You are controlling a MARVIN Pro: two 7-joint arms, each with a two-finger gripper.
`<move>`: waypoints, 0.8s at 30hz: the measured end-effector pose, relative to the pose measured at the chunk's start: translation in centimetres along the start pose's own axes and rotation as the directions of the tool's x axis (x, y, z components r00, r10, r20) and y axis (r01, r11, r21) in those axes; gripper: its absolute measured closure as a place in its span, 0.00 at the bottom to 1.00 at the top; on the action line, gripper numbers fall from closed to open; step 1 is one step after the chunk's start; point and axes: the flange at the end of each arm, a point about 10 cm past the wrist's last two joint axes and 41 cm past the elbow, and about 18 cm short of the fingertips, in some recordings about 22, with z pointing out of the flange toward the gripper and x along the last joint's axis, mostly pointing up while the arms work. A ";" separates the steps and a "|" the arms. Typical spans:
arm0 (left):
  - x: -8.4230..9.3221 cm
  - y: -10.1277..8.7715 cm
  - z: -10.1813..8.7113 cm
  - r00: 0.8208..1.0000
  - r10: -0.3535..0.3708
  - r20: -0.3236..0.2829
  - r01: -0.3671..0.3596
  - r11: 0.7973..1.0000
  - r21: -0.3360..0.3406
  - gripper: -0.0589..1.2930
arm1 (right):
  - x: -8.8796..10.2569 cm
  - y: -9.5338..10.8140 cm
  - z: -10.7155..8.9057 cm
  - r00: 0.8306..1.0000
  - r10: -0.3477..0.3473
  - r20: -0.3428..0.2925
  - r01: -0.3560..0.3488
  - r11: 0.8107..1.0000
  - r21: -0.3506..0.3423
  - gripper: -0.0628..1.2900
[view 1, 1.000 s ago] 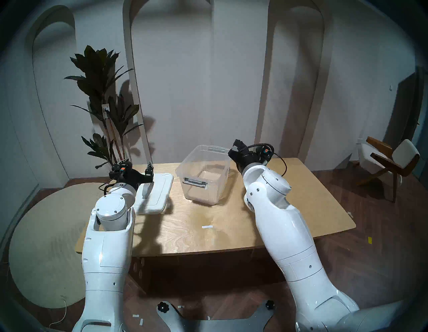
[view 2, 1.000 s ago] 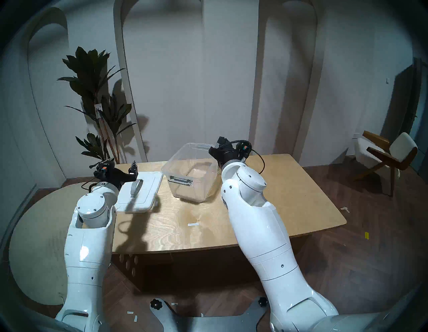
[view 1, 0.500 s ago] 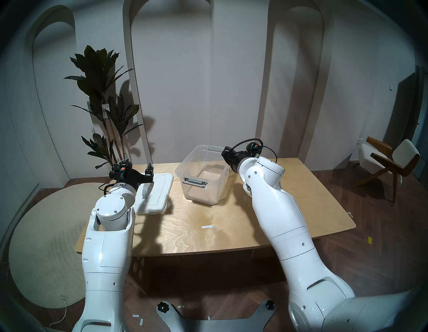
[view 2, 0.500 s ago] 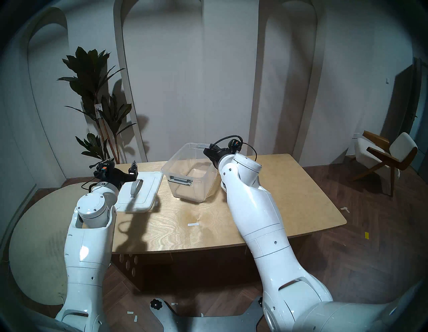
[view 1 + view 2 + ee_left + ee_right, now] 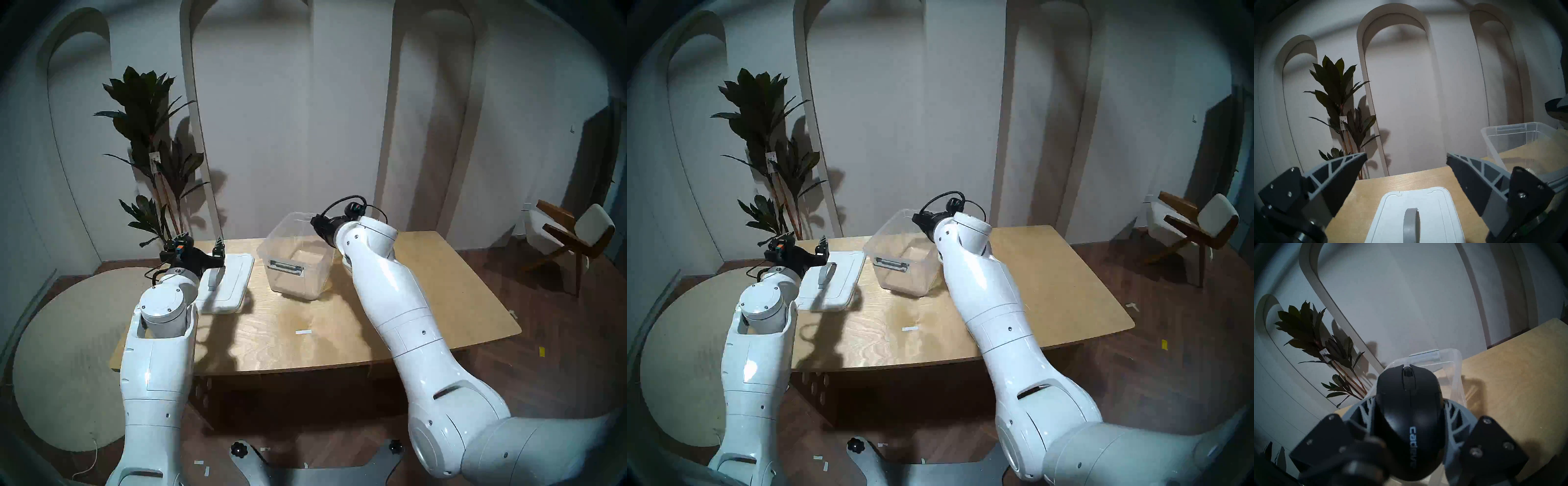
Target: Open a storage container and put mouse inside
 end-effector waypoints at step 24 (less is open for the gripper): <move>0.0 0.0 0.0 1.000 0.000 0.000 0.000 1.000 0.000 0.03 | 2.8 -1.8 2.0 0.892 -0.417 -0.176 0.398 0.908 -0.130 0.05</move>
